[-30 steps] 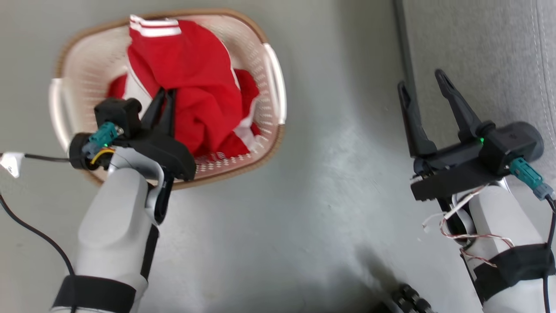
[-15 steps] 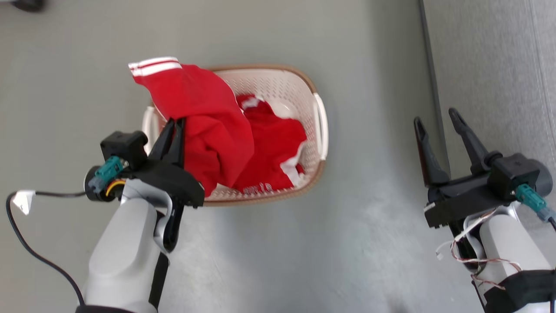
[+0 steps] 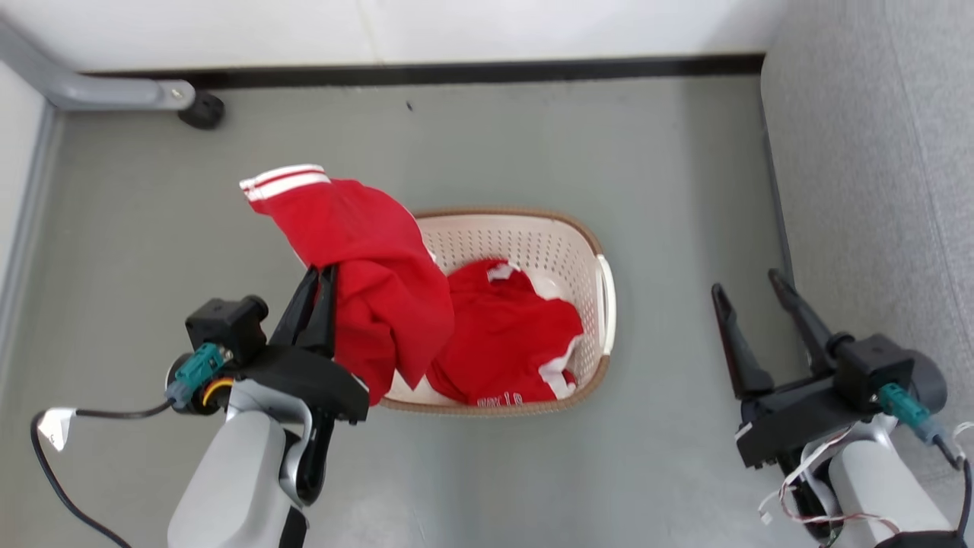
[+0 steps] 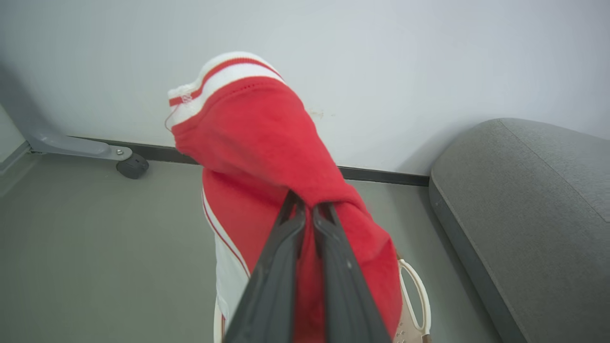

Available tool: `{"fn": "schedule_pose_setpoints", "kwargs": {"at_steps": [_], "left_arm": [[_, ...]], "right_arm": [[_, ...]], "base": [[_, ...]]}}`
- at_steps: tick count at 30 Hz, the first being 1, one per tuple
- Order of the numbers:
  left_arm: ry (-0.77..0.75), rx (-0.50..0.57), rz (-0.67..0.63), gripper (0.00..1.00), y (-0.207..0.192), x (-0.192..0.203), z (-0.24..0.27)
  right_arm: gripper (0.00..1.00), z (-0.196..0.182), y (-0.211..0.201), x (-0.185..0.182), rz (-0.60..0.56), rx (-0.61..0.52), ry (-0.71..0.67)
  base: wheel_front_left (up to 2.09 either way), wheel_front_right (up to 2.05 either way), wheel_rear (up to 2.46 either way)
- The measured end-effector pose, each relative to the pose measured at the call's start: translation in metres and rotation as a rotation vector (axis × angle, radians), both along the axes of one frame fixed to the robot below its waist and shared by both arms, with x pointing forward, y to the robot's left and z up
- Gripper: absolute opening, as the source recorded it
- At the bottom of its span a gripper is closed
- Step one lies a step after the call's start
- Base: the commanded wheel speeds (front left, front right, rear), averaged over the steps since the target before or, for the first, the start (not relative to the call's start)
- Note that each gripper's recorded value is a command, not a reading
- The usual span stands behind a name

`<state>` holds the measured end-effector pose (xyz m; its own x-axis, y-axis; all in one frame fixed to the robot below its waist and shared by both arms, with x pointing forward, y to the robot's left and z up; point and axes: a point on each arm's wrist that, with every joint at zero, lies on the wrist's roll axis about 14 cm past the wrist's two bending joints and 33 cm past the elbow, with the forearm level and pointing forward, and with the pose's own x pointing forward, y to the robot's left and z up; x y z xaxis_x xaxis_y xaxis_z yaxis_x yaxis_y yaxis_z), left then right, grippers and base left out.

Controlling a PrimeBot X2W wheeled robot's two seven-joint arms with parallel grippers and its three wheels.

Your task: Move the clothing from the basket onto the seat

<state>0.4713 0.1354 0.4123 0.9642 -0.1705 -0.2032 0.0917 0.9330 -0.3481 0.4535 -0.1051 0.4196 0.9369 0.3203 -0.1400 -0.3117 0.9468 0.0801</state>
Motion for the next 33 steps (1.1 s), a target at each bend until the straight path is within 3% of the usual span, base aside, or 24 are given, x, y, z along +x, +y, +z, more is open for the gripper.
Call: {"fn": "schedule_pose_setpoints", "kwargs": {"at_steps": [20, 33], "left_arm": [[-0.157, 0.004, 0.071, 0.00, 0.030, -0.089, 0.060], [-0.330, 0.015, 0.044, 0.00, 0.023, -0.100, 0.114]], "right_arm": [[1.00, 0.058, 0.079, -0.082, 0.241, 0.050, -0.108], [1.00, 0.098, 0.151, -0.113, 0.477, 0.083, -0.215]], "base": [[0.00, 0.00, 0.00], [0.00, 0.00, 0.00]]}}
